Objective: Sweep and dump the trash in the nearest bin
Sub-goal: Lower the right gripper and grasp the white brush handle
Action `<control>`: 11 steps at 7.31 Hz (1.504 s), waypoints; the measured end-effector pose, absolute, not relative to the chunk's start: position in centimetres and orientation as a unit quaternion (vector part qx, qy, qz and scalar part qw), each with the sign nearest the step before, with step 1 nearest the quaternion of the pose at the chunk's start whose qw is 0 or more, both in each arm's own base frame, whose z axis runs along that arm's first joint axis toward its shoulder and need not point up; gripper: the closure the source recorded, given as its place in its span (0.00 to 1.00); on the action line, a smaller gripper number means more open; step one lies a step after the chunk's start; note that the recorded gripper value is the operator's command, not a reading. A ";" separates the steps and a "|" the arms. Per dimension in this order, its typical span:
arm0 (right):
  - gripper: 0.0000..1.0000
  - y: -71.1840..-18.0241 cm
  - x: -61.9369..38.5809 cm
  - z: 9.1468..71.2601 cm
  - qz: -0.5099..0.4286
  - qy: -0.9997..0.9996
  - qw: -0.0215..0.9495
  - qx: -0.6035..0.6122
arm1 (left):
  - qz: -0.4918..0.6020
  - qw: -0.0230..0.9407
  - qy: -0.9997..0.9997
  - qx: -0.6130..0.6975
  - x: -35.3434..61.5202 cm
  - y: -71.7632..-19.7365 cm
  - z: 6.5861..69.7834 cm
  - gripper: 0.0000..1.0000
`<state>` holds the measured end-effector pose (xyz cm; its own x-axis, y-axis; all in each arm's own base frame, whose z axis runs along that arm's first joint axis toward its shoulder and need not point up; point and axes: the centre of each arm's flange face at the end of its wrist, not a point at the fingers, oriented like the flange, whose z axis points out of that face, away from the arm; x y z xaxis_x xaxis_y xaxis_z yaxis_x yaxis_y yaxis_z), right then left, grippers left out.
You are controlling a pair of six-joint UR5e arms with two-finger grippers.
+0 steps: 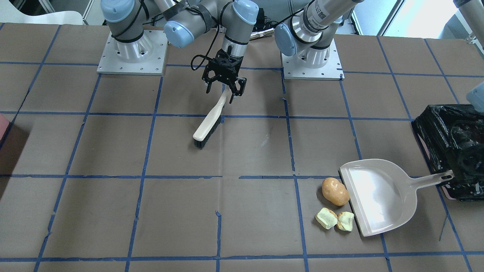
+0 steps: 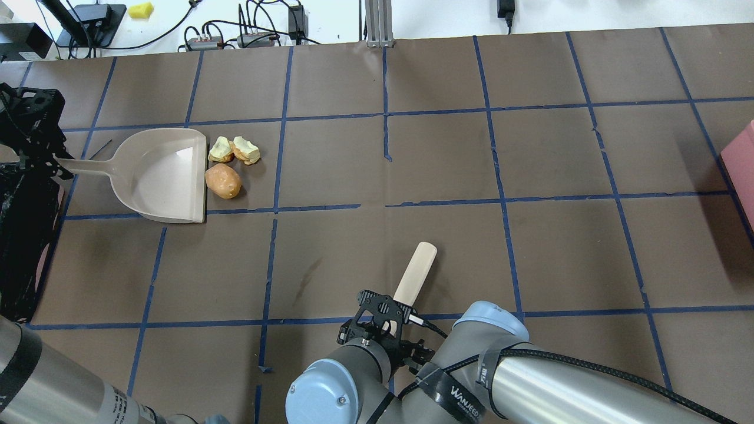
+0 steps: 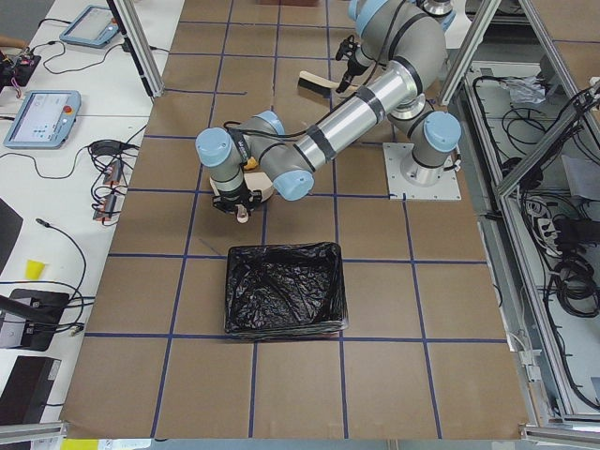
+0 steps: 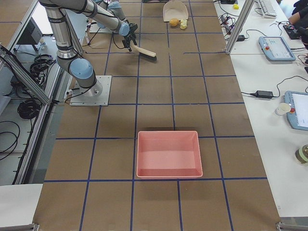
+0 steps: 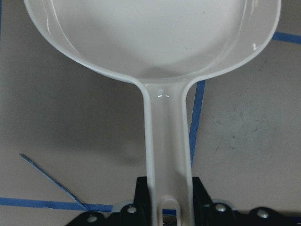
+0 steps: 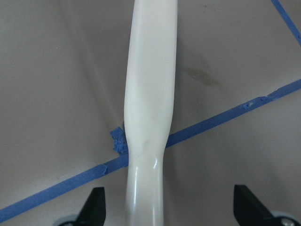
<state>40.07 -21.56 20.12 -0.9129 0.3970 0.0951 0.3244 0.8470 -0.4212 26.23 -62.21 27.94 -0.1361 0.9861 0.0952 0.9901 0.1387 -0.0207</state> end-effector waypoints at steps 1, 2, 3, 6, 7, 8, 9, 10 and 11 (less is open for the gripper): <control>0.04 -21.5 40.2 20.3 0.205 -0.957 0.082 -0.190 | -0.023 0.045 -0.753 -0.656 26.3 -62.4 27.3 0.93; 0.05 -21.4 40.5 20.5 0.207 -0.957 0.075 -0.189 | -0.023 0.046 -0.753 -0.657 26.2 -62.5 27.0 0.93; 0.09 -21.3 40.9 20.6 0.209 -0.957 0.070 -0.187 | -0.023 0.047 -0.752 -0.657 26.1 -62.5 26.8 0.93; 0.47 -21.1 41.5 21.1 0.210 -0.959 0.062 -0.182 | -0.023 0.048 -0.752 -0.657 25.9 -62.7 26.7 0.93; 0.58 -21.1 41.5 21.1 0.210 -0.959 0.062 -0.180 | -0.023 0.048 -0.752 -0.657 25.9 -62.7 26.6 0.93; 0.68 -21.2 41.5 21.1 0.210 -0.960 0.062 -0.177 | -0.023 0.048 -0.753 -0.656 25.9 -62.7 26.6 0.93; 0.79 -21.2 41.5 21.2 0.209 -0.960 0.062 -0.175 | -0.023 0.049 -0.753 -0.656 25.9 -62.7 26.6 0.93; 0.86 -21.2 41.5 21.3 0.207 -0.961 0.060 -0.172 | -0.023 0.049 -0.753 -0.656 25.8 -62.7 26.6 0.93; 0.87 -21.1 41.6 21.3 0.201 -0.963 0.056 -0.169 | -0.023 0.048 -0.753 -0.656 25.8 -62.6 26.6 0.93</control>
<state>41.58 -21.12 21.33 -0.9367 0.3479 0.0402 0.3028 0.8620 -0.4066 25.84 -62.64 26.62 -0.1349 0.9855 0.1028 0.9899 0.1386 -0.0294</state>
